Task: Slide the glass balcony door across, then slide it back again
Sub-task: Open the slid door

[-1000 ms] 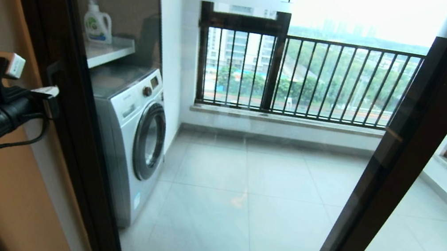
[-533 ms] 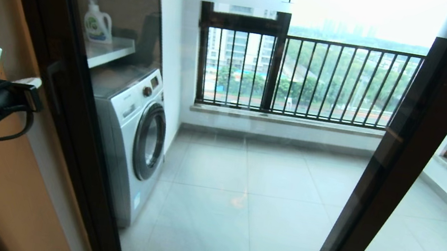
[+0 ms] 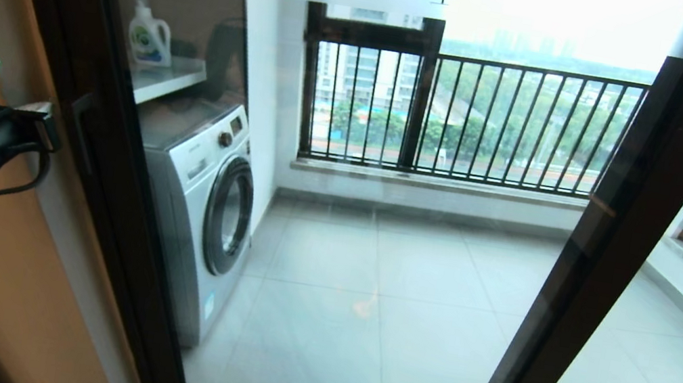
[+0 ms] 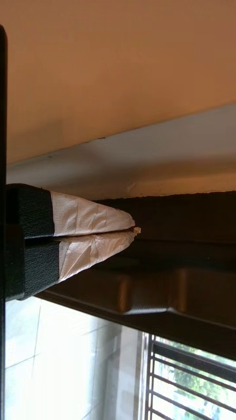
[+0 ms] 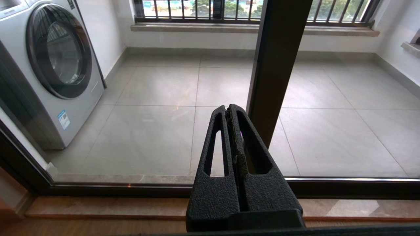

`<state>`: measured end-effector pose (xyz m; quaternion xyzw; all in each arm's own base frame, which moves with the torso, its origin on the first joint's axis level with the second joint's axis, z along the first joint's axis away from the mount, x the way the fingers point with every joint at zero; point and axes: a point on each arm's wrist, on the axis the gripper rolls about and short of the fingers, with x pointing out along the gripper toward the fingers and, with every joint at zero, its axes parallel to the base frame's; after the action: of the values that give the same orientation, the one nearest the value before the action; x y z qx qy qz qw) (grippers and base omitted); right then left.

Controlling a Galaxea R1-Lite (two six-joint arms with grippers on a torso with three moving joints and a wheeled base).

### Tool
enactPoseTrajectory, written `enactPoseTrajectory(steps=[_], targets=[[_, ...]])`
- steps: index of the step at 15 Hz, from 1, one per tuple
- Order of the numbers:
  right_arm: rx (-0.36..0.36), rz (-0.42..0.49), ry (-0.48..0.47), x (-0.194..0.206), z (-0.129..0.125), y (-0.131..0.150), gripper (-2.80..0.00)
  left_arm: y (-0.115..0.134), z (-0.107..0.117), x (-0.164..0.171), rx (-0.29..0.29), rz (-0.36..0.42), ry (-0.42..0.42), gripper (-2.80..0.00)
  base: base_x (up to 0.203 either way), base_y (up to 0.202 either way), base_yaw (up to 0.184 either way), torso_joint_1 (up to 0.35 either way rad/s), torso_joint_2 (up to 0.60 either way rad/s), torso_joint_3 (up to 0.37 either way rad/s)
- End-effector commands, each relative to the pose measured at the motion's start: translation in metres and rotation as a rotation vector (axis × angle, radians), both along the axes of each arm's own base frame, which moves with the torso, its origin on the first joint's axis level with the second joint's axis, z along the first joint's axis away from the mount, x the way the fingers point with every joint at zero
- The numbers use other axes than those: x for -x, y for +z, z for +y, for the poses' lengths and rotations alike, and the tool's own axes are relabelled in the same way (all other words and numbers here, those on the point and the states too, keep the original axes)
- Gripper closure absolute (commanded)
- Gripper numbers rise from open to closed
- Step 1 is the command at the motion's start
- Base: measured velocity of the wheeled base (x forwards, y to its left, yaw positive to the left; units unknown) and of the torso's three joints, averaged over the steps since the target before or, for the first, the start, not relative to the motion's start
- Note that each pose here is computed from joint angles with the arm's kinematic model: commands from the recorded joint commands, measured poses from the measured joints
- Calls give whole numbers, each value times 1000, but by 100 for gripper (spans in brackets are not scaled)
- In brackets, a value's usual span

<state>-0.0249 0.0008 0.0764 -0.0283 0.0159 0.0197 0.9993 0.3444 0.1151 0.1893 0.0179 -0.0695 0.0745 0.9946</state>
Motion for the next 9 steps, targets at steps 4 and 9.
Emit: enactPoseTrajectory(steps=[4, 9], targets=[[1, 1, 0, 0, 0, 0, 0, -12, 5, -16, 0, 11, -8, 0, 0, 0, 0, 0, 0, 0], [1, 1, 0, 0, 0, 0, 0, -2, -7, -23, -12, -24, -44, 0, 0, 0, 0, 0, 0, 0]])
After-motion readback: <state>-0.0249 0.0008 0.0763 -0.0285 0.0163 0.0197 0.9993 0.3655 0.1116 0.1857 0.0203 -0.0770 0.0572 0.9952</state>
